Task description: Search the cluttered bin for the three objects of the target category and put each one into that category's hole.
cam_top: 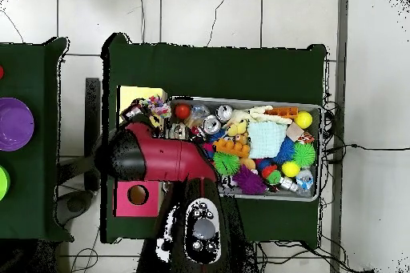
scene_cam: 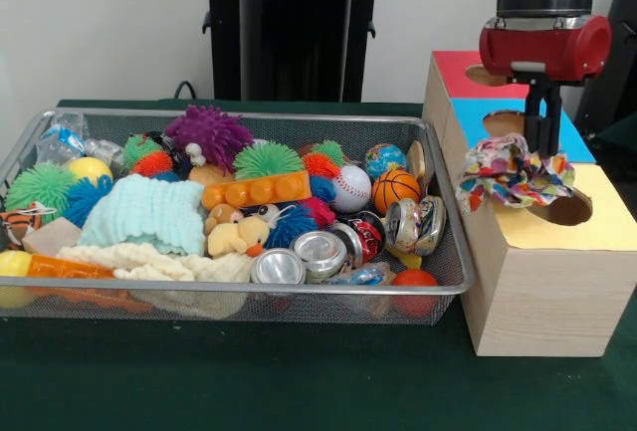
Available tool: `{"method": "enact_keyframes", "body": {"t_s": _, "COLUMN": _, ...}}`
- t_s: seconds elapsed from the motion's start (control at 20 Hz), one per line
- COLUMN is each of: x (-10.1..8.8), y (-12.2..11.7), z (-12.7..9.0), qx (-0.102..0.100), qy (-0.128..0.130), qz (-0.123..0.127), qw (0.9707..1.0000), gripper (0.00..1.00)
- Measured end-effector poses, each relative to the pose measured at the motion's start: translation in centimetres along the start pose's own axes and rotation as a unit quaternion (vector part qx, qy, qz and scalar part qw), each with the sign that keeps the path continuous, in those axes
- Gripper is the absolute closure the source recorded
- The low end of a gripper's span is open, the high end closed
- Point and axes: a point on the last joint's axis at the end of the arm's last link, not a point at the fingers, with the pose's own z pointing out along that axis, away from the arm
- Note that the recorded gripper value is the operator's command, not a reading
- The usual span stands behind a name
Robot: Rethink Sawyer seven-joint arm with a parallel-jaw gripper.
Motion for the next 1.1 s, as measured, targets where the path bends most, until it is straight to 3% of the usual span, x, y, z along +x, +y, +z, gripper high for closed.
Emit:
{"method": "enact_keyframes", "body": {"t_s": 0.25, "x": 1.1, "y": 0.0, "z": 0.5, "qx": 0.003, "qy": 0.006, "qz": -0.003, "qw": 1.0000, "gripper": 1.00}}
{"method": "enact_keyframes", "body": {"t_s": 0.7, "x": 3.7, "y": -0.6, "z": 3.2, "qx": 0.020, "qy": 0.024, "qz": -0.005, "qw": 0.9995, "gripper": 1.00}}
{"method": "enact_keyframes", "body": {"t_s": 1.1, "x": 4.9, "y": 0.6, "z": 3.3, "qx": 0.015, "qy": 0.027, "qz": -0.003, "qw": 0.9995, "gripper": 1.00}}
